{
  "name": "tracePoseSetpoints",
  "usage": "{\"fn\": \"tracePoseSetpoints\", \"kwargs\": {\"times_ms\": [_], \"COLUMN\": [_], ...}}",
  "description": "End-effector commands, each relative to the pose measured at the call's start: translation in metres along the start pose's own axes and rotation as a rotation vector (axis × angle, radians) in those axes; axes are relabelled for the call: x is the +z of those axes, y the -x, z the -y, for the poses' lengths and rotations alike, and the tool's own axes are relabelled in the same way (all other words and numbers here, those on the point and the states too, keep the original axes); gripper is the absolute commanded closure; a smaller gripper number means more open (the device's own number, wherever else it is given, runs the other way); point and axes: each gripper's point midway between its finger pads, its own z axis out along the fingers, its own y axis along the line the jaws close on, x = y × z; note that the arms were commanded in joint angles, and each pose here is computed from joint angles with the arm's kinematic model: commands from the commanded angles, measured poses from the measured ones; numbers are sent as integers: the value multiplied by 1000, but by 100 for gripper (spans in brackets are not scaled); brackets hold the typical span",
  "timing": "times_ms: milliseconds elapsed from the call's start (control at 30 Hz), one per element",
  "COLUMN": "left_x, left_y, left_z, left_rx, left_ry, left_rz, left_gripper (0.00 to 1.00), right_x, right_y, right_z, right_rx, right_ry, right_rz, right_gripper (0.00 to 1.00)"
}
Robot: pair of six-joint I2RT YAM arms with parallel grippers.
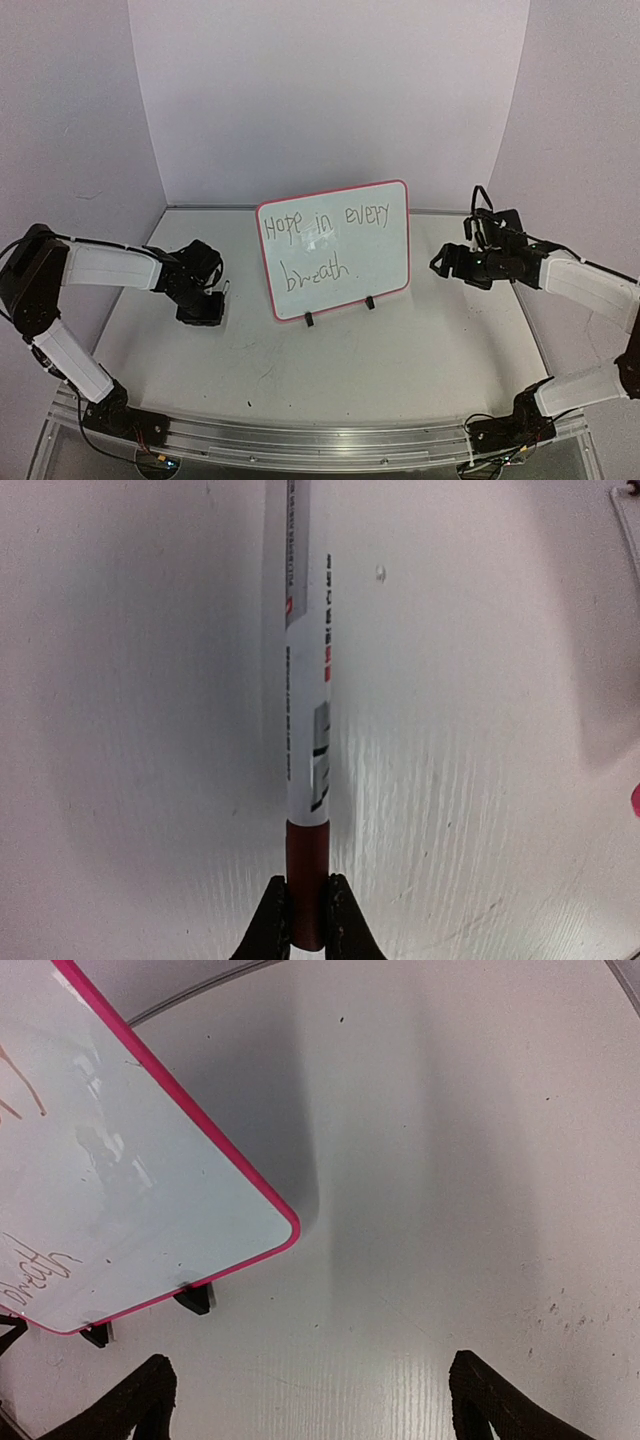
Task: Write a sentence on the whiteboard
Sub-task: Place the whiteboard marker in the corner of the board.
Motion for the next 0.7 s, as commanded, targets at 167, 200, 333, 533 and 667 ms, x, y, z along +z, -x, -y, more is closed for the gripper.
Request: {"fn": "tracePoseSetpoints", "kwargs": {"times_ms": [167,200,333,533,667], "left_x": [1,-2,-23,-70,-102], "left_y": [65,70,93,129,140], "left_z": [-8,-11,-33,-103,-145], "left_rx": [8,1,-40,-178,-262], "left_ry": [-17,-18,-4,34,85], "left_rz": [131,146,220,394,547], "left_gripper": [26,17,1,0,1], "right_x": [-14,-16,-28,-45,-58], "right_y": [11,14,29,48,54], "right_z": [30,31,38,61,78], "right_rx": [-67,-78,-100,-77,-39], "right_ry": [-143,-146,-187,-241,-274], "right_rz": [97,106,163,256,346], "right_gripper": [9,9,9,8,8]}}
